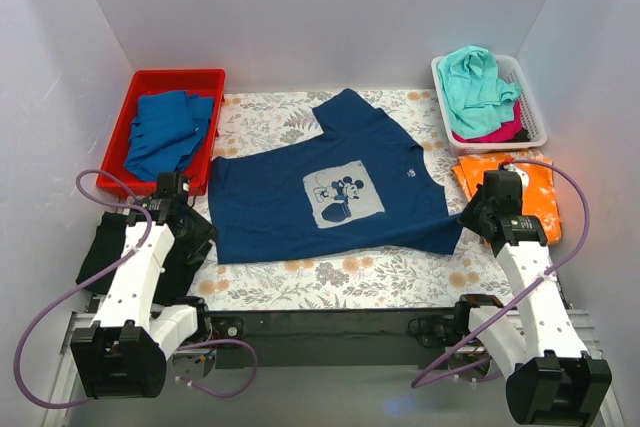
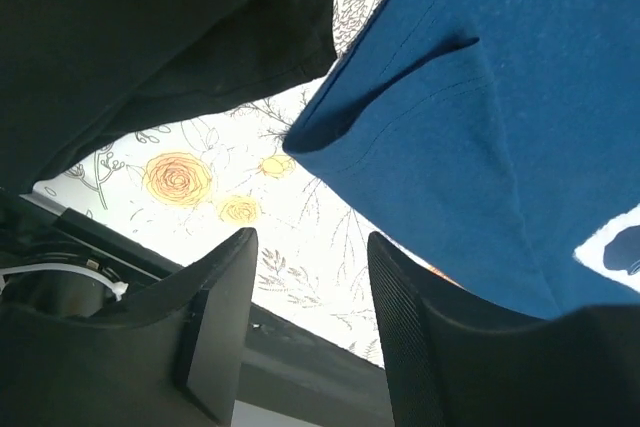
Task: Fold and stack the t-shirts
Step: Flatten out the tshirt
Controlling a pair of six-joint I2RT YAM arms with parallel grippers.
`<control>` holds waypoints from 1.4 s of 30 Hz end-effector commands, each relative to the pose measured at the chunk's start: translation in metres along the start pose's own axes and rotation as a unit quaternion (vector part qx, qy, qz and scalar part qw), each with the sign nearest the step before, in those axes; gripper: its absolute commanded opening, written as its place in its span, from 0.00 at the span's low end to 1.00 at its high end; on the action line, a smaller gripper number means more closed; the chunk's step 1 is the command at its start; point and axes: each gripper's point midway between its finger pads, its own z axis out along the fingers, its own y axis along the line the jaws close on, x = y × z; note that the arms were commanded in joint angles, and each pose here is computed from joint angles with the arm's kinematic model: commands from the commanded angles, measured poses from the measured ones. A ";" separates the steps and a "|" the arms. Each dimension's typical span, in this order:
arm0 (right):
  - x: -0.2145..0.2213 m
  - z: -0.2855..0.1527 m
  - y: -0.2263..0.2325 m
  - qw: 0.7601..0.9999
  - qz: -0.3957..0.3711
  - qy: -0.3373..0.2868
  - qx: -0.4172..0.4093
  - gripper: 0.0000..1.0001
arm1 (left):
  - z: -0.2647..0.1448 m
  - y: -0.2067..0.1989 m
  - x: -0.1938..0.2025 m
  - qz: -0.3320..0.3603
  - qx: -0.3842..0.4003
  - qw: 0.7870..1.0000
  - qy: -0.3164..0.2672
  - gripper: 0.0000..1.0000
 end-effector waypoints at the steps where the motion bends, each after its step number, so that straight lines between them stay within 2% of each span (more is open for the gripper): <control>1: -0.022 -0.008 0.009 1.000 -0.008 -0.027 -0.005 0.01 | -0.002 -0.008 -0.006 0.008 0.026 0.999 -0.019 0.47; 4: -0.020 -0.006 0.009 1.000 -0.009 -0.022 -0.005 0.01 | 0.004 -0.037 -0.004 0.059 0.088 0.994 -0.011 0.47; 7: -0.014 -0.004 0.009 1.000 -0.007 -0.012 -0.007 0.01 | 0.004 -0.060 -0.016 0.078 0.120 0.990 -0.017 0.47; 11: -0.009 -0.002 0.011 1.000 -0.006 -0.003 -0.012 0.01 | 0.008 -0.078 -0.027 0.076 0.124 0.989 -0.012 0.40; 15: -0.008 -0.001 0.010 1.000 -0.007 -0.001 -0.010 0.01 | 0.025 -0.077 -0.031 0.075 0.101 0.992 -0.012 0.40; 23: -0.007 -0.001 0.008 1.000 -0.010 -0.004 -0.009 0.01 | 0.053 -0.080 -0.020 0.068 0.093 0.993 0.030 0.40; 27: -0.002 0.001 0.008 1.000 -0.009 0.003 -0.010 0.01 | 0.062 -0.080 -0.018 0.062 0.085 0.994 0.037 0.37; 32: 0.000 0.002 0.008 1.000 -0.011 0.006 -0.010 0.01 | 0.071 -0.079 -0.019 0.058 0.074 0.995 0.038 0.31; 42: -0.001 0.004 0.009 1.000 -0.011 0.008 -0.008 0.01 | 0.088 -0.075 -0.017 0.057 0.037 0.997 0.034 0.32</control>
